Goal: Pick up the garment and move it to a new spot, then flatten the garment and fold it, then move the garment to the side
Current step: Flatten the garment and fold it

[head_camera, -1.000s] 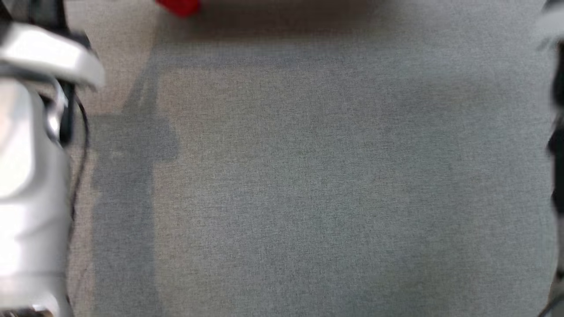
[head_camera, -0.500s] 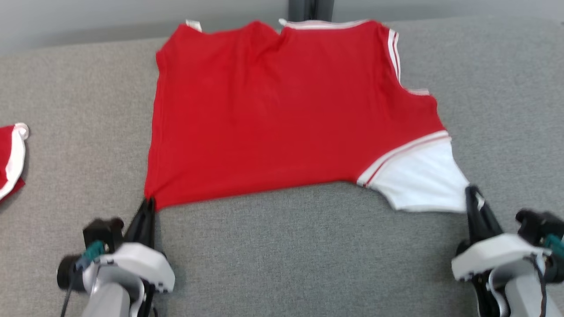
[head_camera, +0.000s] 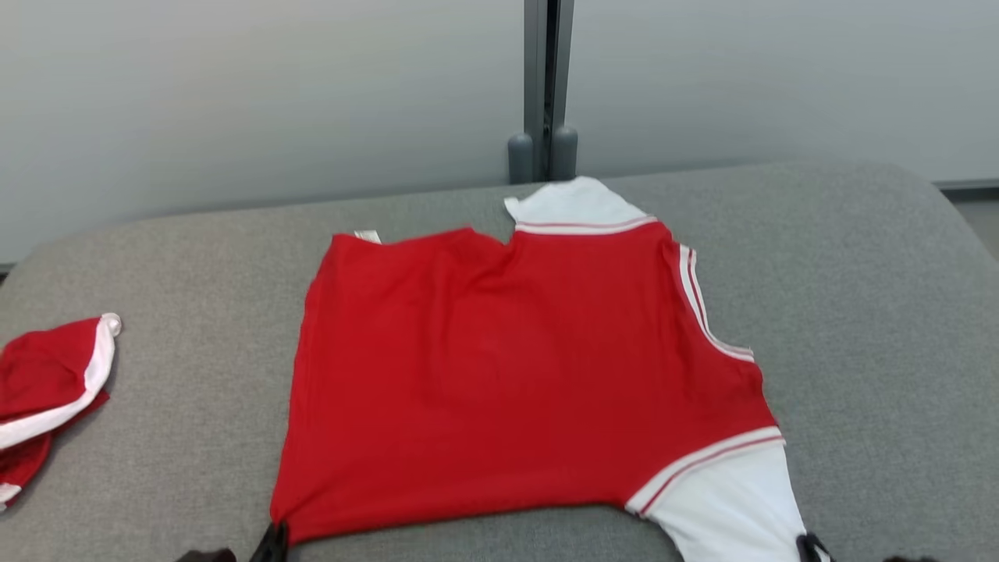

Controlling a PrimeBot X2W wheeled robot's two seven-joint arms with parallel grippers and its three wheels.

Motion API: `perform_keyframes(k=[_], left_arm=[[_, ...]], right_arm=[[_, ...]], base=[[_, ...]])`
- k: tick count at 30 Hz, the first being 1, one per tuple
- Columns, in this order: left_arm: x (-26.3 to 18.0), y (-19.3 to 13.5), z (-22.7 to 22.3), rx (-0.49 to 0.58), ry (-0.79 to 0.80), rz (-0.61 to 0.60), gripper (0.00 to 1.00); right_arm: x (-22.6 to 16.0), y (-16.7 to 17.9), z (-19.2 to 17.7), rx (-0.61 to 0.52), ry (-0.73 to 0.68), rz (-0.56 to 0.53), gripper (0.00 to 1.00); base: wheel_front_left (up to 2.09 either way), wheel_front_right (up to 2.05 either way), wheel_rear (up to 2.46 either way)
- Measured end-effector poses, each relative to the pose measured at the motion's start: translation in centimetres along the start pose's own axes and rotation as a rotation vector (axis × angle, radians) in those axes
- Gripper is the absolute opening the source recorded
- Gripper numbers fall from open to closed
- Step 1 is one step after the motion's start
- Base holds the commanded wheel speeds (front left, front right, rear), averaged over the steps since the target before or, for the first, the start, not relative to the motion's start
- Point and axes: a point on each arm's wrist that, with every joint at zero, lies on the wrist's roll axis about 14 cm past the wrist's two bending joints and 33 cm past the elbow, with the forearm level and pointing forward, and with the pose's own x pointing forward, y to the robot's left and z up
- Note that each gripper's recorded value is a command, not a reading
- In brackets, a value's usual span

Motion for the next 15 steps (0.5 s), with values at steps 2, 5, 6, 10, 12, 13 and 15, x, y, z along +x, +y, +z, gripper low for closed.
perform_keyframes(k=[2, 5, 6, 10, 12, 13, 15], left_arm=[[-0.9, 0.0, -0.4, -0.016, 0.002, 0.007, 0.0], [-2.2, 0.2, -1.3, -0.03, 0.009, 0.019, 0.0], [-2.6, 0.3, -1.4, -0.032, 0.01, 0.024, 0.0], [-3.6, 0.8, -1.7, -0.046, 0.002, 0.047, 0.0], [-3.6, 1.0, -1.1, -0.049, -0.022, 0.053, 0.0], [-3.3, 1.0, 0.1, -0.05, -0.055, 0.051, 0.0], [-2.7, 0.9, 1.7, -0.052, -0.102, 0.045, 0.0]], right_arm=[[-1.0, 0.0, -0.8, -0.011, 0.015, 0.01, 0.0], [-2.2, -0.1, -1.6, 0.002, 0.025, 0.007, 0.0], [-2.5, -0.2, -1.7, 0.009, 0.024, 0.003, 0.0], [-3.0, -0.4, -1.1, 0.021, -0.005, -0.002, 0.0], [-2.8, -0.4, -0.1, 0.033, -0.038, -0.004, 0.0], [-2.3, -0.1, 1.1, 0.035, -0.07, 0.005, 0.0], [-1.4, 0.4, 2.6, 0.041, -0.112, 0.018, 0.0]], base=[[0.0, 0.0, 0.0], [0.0, 0.0, 0.0], [0.0, 0.0, 0.0], [0.0, 0.0, 0.0], [0.0, 0.0, 0.0], [0.0, 0.0, 0.0], [0.0, 0.0, 0.0]])
